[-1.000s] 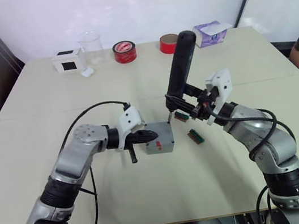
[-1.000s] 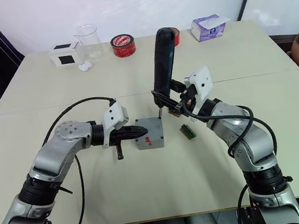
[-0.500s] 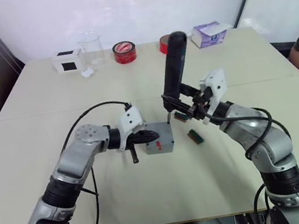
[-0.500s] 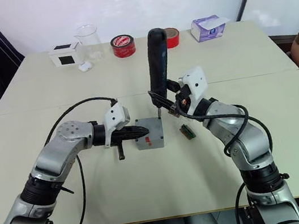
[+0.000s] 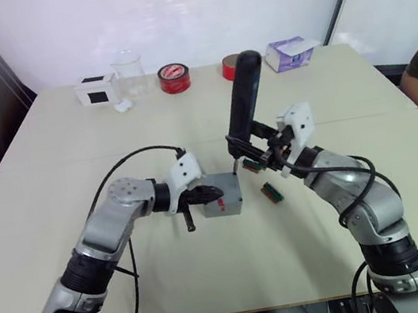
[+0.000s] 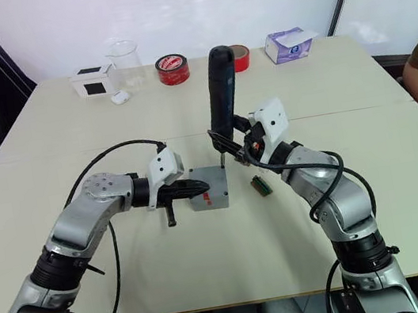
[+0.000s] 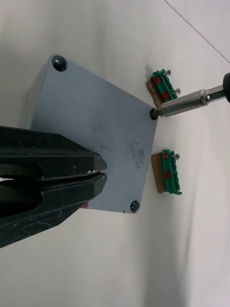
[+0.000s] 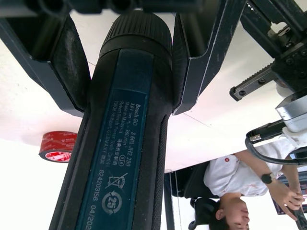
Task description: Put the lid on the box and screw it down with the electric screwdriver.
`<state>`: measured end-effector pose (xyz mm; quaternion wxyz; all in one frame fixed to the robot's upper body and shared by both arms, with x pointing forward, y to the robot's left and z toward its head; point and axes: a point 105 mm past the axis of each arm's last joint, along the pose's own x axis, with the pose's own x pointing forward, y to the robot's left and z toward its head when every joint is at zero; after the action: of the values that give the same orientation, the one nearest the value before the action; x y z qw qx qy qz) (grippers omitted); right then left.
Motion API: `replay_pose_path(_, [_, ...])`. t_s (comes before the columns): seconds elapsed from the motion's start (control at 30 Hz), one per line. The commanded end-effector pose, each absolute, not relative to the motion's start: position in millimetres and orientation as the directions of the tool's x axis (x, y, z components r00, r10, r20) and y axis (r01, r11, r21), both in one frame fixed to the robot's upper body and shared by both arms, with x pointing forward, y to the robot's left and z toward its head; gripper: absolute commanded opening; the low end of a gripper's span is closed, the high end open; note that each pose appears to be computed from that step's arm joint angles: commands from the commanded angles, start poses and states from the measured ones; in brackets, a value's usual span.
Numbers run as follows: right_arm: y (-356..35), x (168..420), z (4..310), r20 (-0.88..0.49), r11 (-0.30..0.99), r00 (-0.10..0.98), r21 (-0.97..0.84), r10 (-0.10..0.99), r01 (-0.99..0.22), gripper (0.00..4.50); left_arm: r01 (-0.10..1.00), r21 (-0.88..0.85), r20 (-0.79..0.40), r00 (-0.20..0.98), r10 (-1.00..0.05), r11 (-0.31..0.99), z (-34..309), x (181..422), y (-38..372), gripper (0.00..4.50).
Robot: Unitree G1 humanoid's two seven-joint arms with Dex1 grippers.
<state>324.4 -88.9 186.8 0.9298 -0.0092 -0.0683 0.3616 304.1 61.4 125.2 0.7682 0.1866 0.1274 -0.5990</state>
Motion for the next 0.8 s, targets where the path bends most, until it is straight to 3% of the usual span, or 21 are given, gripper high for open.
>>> replay_pose_path(0.03, [-85.4, 326.0, 150.8, -0.013, 0.741, 0.741, -0.008, 0.671, -0.672, 1.85, 0.973, 0.087, -0.467, 0.229, -0.854, 0.213, 108.4, 297.9, 63.2, 0.0])
replay_pose_path(0.8, [-76.2, 321.8, 156.0, 0.018, 0.715, 0.715, -0.035, 0.699, -0.698, 1.85, 0.959, 0.081, -0.46, 0.279, -0.843, 0.273, 102.8, 306.3, 65.3, 0.0])
